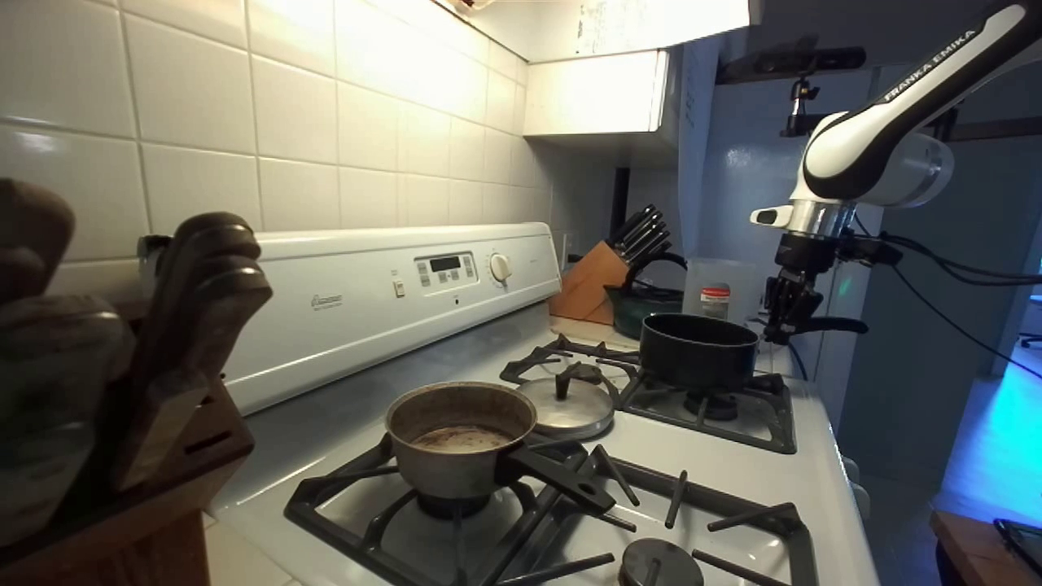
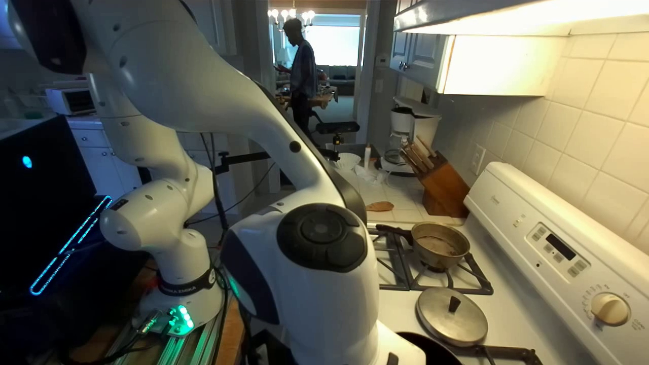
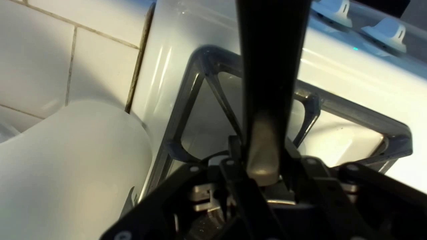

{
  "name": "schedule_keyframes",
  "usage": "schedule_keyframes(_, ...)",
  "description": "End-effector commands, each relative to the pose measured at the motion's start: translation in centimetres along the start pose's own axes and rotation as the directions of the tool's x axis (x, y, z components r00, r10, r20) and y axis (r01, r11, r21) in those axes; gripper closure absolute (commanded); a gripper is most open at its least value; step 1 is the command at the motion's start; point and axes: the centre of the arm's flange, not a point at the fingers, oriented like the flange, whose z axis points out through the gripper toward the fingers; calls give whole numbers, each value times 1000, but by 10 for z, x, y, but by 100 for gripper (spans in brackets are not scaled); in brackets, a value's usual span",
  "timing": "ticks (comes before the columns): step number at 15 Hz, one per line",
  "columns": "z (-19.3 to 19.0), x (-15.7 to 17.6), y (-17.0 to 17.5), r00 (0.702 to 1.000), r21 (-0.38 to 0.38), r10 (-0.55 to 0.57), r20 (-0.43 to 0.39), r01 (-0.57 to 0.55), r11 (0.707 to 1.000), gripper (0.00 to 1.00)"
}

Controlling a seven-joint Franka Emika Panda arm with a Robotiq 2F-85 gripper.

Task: Move the black pot to the top right stove plate

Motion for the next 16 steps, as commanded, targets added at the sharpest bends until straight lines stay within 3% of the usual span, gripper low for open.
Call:
schedule_keyframes(1, 1, 4, 7, 1000, 1, -16, -25, 16, 1000, 92)
schedule_keyframes(16, -22, 33, -14, 1000, 48, 16, -25, -15, 999, 92)
